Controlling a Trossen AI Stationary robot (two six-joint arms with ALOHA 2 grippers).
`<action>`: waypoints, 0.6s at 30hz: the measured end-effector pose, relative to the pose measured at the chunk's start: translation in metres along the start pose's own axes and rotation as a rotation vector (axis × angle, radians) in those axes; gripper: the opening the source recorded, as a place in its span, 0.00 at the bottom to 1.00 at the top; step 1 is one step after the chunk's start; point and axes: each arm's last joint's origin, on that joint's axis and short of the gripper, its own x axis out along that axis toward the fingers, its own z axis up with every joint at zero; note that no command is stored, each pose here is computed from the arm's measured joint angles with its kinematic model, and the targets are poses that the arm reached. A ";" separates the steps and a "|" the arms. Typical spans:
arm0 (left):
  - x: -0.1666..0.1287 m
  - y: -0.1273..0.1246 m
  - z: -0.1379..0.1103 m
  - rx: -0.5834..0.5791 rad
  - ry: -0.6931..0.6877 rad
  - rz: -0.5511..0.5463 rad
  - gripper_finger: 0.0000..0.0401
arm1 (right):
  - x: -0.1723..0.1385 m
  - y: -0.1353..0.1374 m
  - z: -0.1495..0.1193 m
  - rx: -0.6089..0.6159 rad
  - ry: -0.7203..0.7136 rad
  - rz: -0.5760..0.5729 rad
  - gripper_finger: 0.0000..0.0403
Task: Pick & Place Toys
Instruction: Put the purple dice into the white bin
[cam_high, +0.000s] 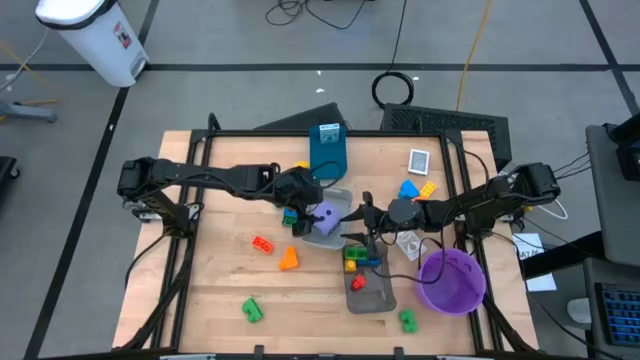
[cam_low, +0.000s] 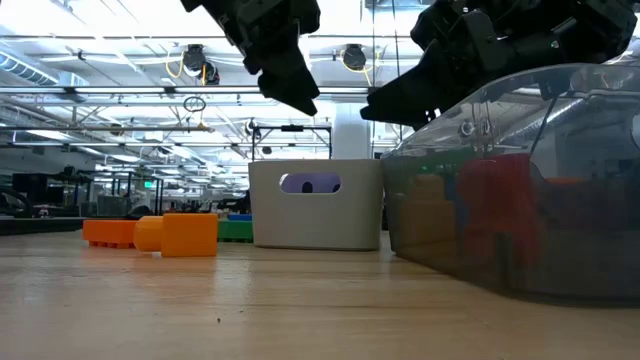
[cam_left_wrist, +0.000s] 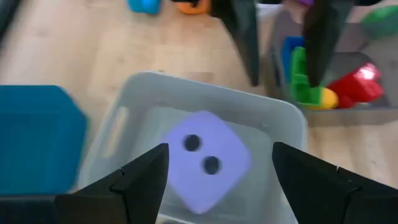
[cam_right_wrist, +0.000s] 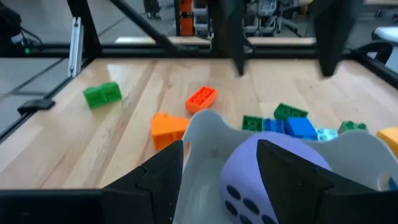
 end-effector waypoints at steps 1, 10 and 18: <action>0.003 -0.002 -0.002 -0.001 -0.005 -0.005 0.73 | 0.001 0.000 0.000 0.001 -0.014 -0.002 0.49; 0.039 -0.006 -0.017 0.000 0.068 -0.032 0.64 | 0.002 -0.002 0.000 0.002 -0.025 -0.079 0.41; 0.065 -0.008 -0.026 -0.021 0.122 -0.127 0.45 | 0.002 -0.002 -0.001 0.001 -0.010 -0.080 0.28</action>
